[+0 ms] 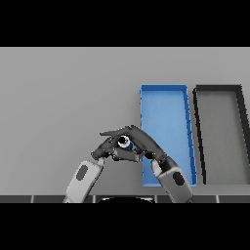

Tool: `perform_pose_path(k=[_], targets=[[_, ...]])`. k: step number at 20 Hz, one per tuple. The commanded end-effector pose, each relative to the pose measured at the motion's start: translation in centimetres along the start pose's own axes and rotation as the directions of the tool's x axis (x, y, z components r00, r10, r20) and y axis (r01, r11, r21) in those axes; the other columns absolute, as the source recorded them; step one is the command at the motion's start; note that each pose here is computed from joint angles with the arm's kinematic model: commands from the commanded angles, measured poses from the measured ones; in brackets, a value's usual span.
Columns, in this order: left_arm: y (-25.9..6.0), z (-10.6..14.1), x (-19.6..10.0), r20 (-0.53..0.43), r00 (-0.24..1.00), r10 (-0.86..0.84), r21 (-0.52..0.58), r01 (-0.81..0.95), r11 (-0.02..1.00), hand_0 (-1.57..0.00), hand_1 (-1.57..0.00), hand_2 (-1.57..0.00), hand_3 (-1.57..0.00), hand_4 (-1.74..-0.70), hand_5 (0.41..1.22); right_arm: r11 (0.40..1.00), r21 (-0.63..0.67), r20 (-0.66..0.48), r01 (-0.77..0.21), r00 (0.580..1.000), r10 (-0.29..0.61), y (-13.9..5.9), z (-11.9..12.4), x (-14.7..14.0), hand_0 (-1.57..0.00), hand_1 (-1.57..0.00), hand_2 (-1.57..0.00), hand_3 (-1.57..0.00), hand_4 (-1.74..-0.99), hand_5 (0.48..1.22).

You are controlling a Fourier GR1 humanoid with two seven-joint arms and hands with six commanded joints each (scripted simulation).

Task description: Pick up the blue pipe and place it into the blue bin.

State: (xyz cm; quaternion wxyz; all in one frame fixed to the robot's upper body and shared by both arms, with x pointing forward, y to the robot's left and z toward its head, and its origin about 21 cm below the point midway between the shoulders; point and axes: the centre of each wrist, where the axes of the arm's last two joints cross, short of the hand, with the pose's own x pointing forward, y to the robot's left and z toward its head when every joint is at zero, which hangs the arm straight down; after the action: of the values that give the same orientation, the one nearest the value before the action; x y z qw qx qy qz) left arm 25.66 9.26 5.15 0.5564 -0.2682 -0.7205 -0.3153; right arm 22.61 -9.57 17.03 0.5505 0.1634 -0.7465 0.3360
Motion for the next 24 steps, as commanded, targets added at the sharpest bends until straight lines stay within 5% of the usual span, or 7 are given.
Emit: perform_pose_path(k=[1,4,6,9,12,17,24], targets=[[0.3,0.1,0.2,-0.007,1.0,-0.011,0.006,0.011,1.0,-1.57,-1.57,-1.57,-1.43,-1.73,1.221,1.0,-0.01,0.001,0.002,1.0,-0.002,-0.1,-0.2,0.1,-1.53,-1.53,-1.53,-1.5,-1.721,1.16],[0.2,0.2,0.2,0.011,0.998,-0.066,0.043,0.065,0.997,-1.57,-1.57,-1.57,-1.45,-1.72,1.221,0.999,-0.042,0.008,-0.008,1.0,0.008,0.1,0.0,0.2,-1.55,-1.55,-1.55,-1.54,-1.731,1.19],[0.7,0.5,0.1,0.004,0.995,-0.1,0.019,0.1,0.995,-1.17,-1.07,-1.03,-0.93,-1.47,1.221,0.999,-0.049,0.005,-0.02,1.0,0.021,0.3,-0.2,0.3,-1.56,-1.56,-1.56,-1.55,-1.734,1.201],[0.9,0.7,0.1,-0.024,0.993,-0.115,-0.058,0.113,0.992,-0.6,-0.55,-0.53,-0.48,-1.21,1.221,0.999,-0.054,-0.029,-0.007,1.0,0.006,0.6,-0.3,0.6,-1.56,-1.56,-1.56,-1.56,-1.738,1.211],[1.1,0.8,0.0,-0.089,0.987,-0.136,-0.046,0.132,0.99,-0.31,-0.28,-0.27,-0.24,-1.05,0.938,0.997,-0.069,-0.014,-0.019,1.0,0.018,0.7,-0.5,0.8,-1.57,-1.57,-1.57,-1.56,-1.739,1.216],[1.2,0.9,-0.1,-0.151,0.984,-0.092,-0.018,0.09,0.996,-0.1,-0.09,-0.09,-0.08,-0.97,0.603,0.997,-0.075,0.0,-0.015,1.0,0.015,0.8,-0.3,0.5,-1.57,-1.57,-1.57,-1.57,-1.74,1.219],[1.1,1.1,-0.6,-0.184,0.975,-0.123,-0.011,0.123,0.992,-0.02,-0.02,-0.02,-0.02,-0.92,0.474,0.987,-0.088,0.041,0.136,0.99,-0.133,-0.1,-0.4,2.1,-1.57,-1.57,-1.57,-1.57,-1.741,1.221]])
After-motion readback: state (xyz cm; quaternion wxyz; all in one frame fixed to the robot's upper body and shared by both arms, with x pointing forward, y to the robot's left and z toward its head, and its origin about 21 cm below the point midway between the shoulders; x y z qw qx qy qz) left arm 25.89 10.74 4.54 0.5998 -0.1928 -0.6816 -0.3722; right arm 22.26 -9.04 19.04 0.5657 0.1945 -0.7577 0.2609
